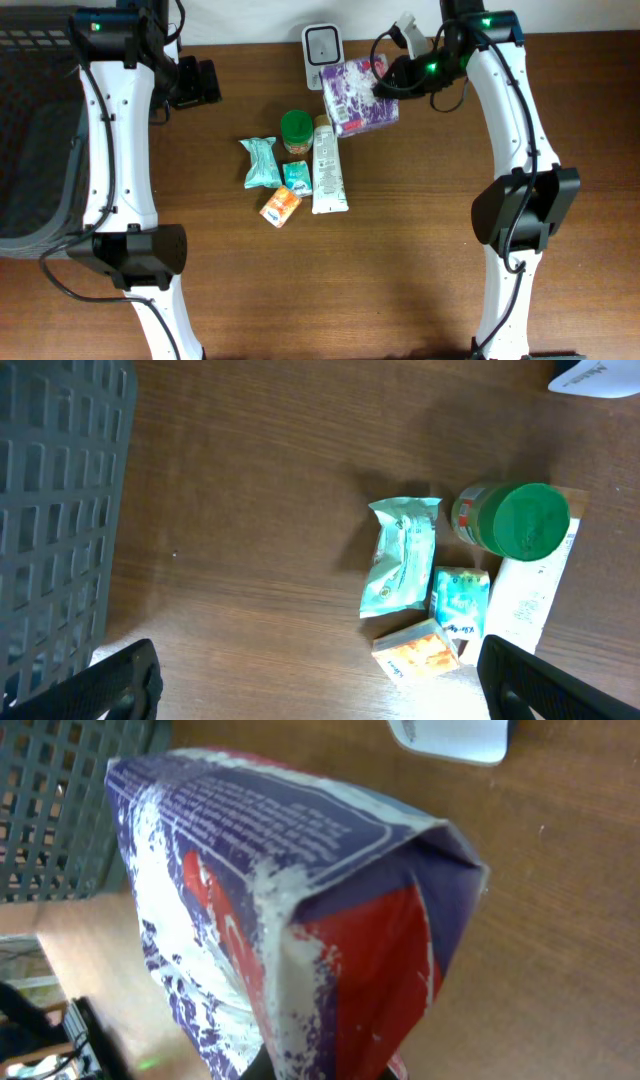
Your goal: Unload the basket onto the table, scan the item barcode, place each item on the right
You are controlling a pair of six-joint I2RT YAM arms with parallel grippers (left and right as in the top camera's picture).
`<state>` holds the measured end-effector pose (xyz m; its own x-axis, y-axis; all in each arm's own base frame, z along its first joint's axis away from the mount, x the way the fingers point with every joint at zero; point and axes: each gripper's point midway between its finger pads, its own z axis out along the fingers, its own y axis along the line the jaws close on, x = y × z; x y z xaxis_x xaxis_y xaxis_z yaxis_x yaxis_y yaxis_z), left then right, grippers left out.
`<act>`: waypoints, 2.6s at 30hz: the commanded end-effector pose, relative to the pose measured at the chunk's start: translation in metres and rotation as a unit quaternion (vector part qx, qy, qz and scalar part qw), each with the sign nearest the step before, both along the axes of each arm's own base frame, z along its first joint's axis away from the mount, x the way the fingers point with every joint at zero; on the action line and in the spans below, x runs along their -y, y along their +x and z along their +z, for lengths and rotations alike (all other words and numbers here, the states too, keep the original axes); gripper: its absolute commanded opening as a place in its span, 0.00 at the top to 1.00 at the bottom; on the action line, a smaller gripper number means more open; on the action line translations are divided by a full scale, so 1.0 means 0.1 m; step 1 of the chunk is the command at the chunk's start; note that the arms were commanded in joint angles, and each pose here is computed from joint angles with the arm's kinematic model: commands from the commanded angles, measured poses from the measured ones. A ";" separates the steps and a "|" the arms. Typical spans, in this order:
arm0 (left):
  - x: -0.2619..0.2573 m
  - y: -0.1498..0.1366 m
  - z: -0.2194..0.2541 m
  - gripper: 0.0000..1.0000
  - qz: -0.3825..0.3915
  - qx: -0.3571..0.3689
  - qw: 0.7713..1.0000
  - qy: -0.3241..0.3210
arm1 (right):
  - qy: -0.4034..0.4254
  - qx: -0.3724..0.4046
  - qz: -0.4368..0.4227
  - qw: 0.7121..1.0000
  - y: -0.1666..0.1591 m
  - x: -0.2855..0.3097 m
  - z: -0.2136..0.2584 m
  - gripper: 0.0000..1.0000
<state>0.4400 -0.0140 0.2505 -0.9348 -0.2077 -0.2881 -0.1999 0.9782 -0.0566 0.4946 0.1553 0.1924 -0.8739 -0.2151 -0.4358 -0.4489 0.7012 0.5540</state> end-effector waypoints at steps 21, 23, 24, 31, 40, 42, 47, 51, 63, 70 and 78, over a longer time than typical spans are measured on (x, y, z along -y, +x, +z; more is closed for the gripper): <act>-0.02 -0.02 0.09 0.01 -0.004 0.011 1.000 0.005 | -0.517 -0.025 -0.406 0.753 -0.18 2.11 -0.11 0.96; -0.02 -0.02 0.09 0.01 -0.004 0.011 1.000 0.005 | -0.541 -0.031 -0.404 0.736 -0.24 2.19 -0.14 0.96; -0.02 -0.02 0.09 0.01 -0.004 0.011 1.000 0.005 | -0.554 -0.038 -0.397 0.730 -0.28 2.21 -0.21 0.96; -0.02 -0.02 0.09 0.01 -0.004 0.011 1.000 0.005 | -0.524 -0.097 -0.313 0.786 -0.47 1.58 -0.95 0.85; -0.02 -0.02 0.09 0.01 -0.004 0.011 1.000 0.005 | -0.396 0.018 -0.250 0.883 -0.12 0.20 -0.40 0.14; -0.02 -0.02 0.09 0.01 -0.004 0.011 1.000 0.005 | -0.400 0.010 -0.290 0.870 -0.03 0.61 -0.27 0.09; -0.02 -0.02 0.09 0.01 -0.004 0.011 1.000 0.005 | -0.231 -0.110 -0.194 0.947 -0.16 1.24 -0.52 0.05; -0.02 -0.02 0.09 0.01 -0.004 0.011 1.000 0.005 | -0.067 -0.154 -0.185 0.968 -0.30 1.72 -0.84 0.12; -0.02 -0.02 0.09 0.01 -0.004 0.011 1.000 0.005 | 0.078 -0.150 -0.148 0.974 -0.30 1.11 -1.40 0.96; -0.02 -0.02 0.09 0.01 -0.004 0.011 1.000 0.005 | 0.299 -0.121 -0.151 0.935 0.40 0.57 -0.39 0.96; -0.02 -0.02 0.09 0.01 -0.004 0.011 1.000 0.005 | 0.297 0.053 -0.256 0.918 1.23 -0.15 0.10 0.96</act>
